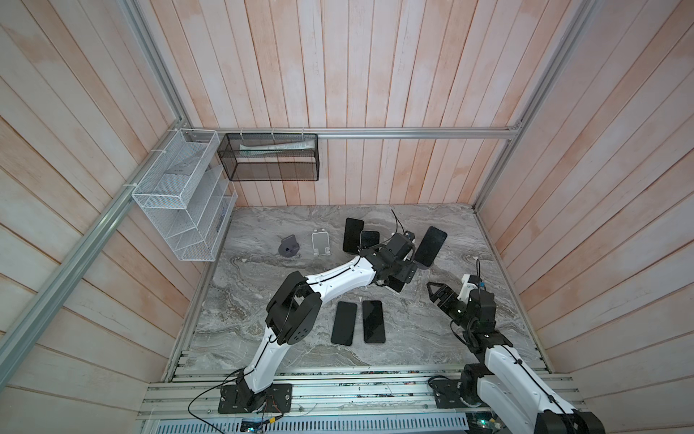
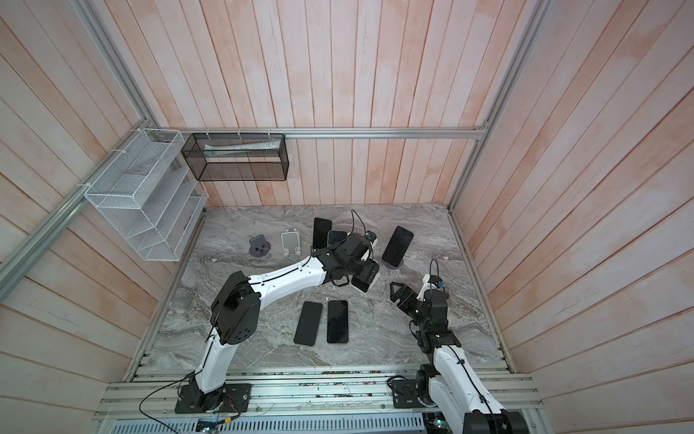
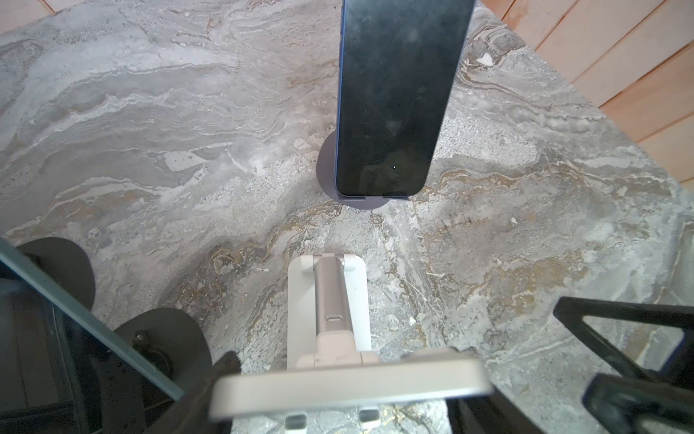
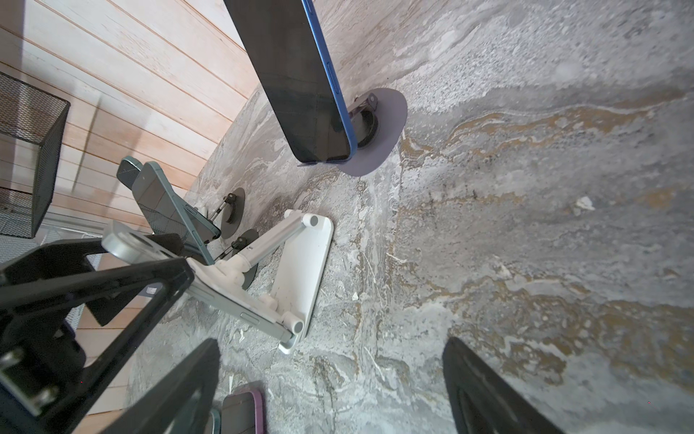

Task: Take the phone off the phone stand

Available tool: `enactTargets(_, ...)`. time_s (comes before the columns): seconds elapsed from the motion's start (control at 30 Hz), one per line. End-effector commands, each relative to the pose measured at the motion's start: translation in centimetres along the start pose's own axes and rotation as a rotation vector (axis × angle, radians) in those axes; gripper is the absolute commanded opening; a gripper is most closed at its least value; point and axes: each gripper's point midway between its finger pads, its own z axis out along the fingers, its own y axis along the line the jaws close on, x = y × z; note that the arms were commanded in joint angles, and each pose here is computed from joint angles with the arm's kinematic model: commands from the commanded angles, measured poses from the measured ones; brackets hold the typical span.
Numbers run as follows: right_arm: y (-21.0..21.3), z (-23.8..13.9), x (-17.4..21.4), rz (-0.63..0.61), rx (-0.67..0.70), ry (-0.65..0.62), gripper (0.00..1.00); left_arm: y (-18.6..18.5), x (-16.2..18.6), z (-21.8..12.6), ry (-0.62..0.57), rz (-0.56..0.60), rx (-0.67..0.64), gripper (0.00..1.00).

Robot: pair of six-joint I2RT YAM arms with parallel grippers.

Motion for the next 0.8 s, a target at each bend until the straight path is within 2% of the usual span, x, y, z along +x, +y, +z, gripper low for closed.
enactTargets(0.0, -0.1, -0.1, 0.3, -0.013, -0.012, 0.003, 0.93, 0.2, -2.2, -1.9, -0.077, -0.005, -0.024, 0.84)
enactTargets(0.33, -0.1, -0.1, 0.2, -0.014, -0.013, 0.0, 0.93, 0.0, -2.7, -2.2, -0.098, 0.019, -0.042, 0.84)
enactTargets(0.6, 0.0, -0.1, 0.1, -0.015, -0.013, 0.001, 0.92, 0.2, -2.4, -2.1, -0.1, 0.025, -0.047, 0.72)
enactTargets(0.77, 0.1, -0.2, 0.0, -0.02, -0.014, 0.0, 0.92, -0.5, -3.4, -3.7, -0.139, 0.043, -0.029, 0.63)
